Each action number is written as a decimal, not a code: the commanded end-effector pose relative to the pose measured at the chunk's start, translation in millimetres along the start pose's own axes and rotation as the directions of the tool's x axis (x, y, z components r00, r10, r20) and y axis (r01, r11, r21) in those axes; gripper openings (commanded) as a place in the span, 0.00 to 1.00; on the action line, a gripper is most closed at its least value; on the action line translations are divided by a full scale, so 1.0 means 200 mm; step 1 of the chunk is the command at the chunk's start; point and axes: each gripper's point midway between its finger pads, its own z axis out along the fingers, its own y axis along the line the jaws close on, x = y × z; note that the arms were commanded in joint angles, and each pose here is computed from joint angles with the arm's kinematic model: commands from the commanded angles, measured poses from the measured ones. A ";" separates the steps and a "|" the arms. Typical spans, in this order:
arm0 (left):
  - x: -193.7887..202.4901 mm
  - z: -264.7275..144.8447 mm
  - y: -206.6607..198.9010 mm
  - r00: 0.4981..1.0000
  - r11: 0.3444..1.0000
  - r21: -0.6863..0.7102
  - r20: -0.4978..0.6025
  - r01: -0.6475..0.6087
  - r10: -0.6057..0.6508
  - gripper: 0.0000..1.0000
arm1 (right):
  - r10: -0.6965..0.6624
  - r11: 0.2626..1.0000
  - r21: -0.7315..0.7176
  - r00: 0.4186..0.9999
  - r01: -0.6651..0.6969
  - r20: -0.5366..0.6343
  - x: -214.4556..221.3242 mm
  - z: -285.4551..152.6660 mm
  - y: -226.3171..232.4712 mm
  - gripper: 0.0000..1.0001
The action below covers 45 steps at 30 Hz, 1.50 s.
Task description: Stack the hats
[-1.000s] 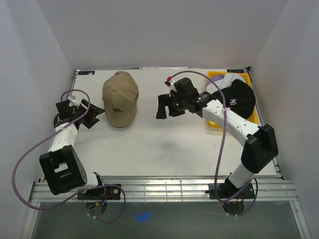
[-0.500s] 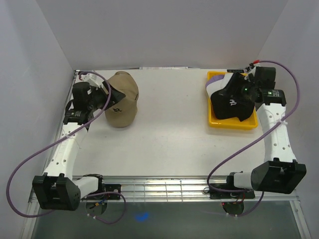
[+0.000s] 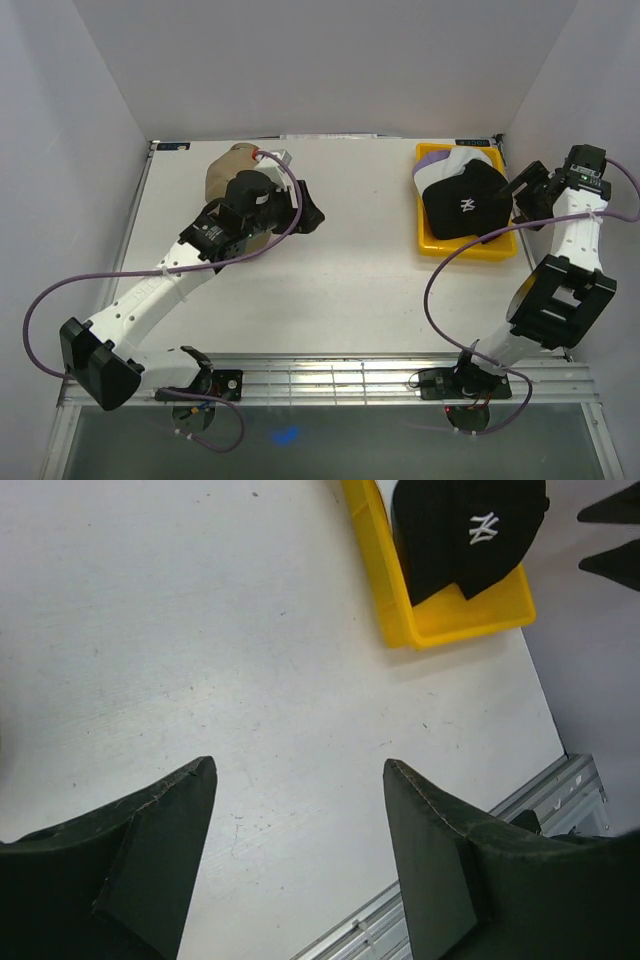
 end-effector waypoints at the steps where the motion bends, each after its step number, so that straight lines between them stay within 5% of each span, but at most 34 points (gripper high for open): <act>1: -0.06 -0.06 -0.07 0.997 0.998 -0.007 0.050 -0.058 0.058 0.78 | 0.039 0.999 -0.002 0.996 -0.039 0.074 -0.19 0.03 0.03 0.78; 13: -0.02 -0.19 -0.10 0.995 0.995 0.039 0.040 -0.092 0.091 0.79 | 0.219 0.976 -0.017 0.975 -0.218 0.033 -0.30 0.29 0.05 0.75; 23: 0.04 -0.17 -0.06 0.995 0.994 0.023 0.009 -0.104 0.104 0.79 | 0.158 0.985 0.068 0.987 -0.160 0.032 -0.21 0.45 -0.03 0.75; 30: 0.03 -0.16 -0.07 0.994 0.993 0.020 0.003 -0.114 0.114 0.79 | 0.131 0.987 0.087 0.991 -0.133 0.034 -0.18 0.50 -0.05 0.50; 31: 0.03 -0.16 -0.07 0.994 0.994 0.019 0.001 -0.112 0.112 0.79 | 0.128 0.988 0.085 0.991 -0.131 0.043 -0.18 0.49 -0.04 0.37; 35: 0.05 -0.14 -0.06 0.994 0.994 0.014 -0.011 -0.106 0.106 0.79 | 0.108 0.991 0.066 0.992 -0.113 0.064 -0.21 0.44 -0.01 0.17; 39: 0.07 -0.13 -0.09 0.994 0.994 0.049 -0.033 -0.102 0.104 0.79 | 0.087 0.995 0.046 0.991 -0.092 0.104 -0.26 0.34 0.04 0.08; 45: 0.07 -0.12 -0.11 0.994 0.992 0.071 -0.036 -0.104 0.107 0.85 | 0.056 0.998 -0.010 0.986 -0.056 0.158 -0.31 0.15 0.15 0.08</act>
